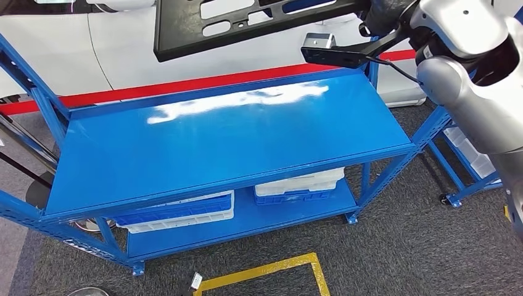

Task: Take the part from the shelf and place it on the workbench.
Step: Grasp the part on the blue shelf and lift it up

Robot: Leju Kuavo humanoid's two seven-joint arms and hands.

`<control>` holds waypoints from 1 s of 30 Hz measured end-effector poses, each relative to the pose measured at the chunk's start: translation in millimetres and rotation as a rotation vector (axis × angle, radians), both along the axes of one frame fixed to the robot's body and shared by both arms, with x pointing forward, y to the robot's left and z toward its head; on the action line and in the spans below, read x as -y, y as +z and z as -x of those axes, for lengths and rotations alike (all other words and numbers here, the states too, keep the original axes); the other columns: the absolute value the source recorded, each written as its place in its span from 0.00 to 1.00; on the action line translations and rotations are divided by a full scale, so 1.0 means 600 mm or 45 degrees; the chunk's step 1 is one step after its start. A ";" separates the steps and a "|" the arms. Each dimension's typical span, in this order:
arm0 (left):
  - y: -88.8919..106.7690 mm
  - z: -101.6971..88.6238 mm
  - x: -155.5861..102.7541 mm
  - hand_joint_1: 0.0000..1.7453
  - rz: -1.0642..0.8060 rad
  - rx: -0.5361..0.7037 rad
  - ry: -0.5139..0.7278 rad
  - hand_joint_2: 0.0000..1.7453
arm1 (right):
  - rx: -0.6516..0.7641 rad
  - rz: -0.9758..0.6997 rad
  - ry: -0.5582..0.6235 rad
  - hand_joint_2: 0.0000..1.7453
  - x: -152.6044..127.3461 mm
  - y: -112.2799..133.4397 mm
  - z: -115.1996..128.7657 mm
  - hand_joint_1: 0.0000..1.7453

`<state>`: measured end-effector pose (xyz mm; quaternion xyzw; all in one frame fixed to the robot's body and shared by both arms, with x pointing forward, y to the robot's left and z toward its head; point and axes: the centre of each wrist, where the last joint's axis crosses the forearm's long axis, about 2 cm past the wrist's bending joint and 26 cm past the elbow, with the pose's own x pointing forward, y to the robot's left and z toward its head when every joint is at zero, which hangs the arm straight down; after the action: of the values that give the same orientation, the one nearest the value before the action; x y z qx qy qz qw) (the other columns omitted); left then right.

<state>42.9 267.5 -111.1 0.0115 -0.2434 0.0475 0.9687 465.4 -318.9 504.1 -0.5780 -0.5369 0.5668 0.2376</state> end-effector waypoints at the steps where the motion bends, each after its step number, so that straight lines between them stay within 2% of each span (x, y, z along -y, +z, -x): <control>1: 0.000 0.000 0.000 0.00 0.005 0.003 0.001 1.00 | -0.002 -0.003 -0.001 1.00 0.002 -0.002 0.000 1.00; 11: 0.000 0.000 -0.001 0.00 0.010 0.005 0.001 1.00 | -0.028 -0.028 0.021 1.00 0.019 -0.028 0.000 1.00; 30: 0.000 0.000 -0.008 0.00 -0.002 0.010 0.012 1.00 | -0.076 -0.058 0.052 1.00 0.039 -0.025 0.009 1.00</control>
<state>43.0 272.3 -111.3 0.0133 -0.2472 0.0520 0.9675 459.9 -342.2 489.3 -0.5441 -0.5539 0.5762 0.2552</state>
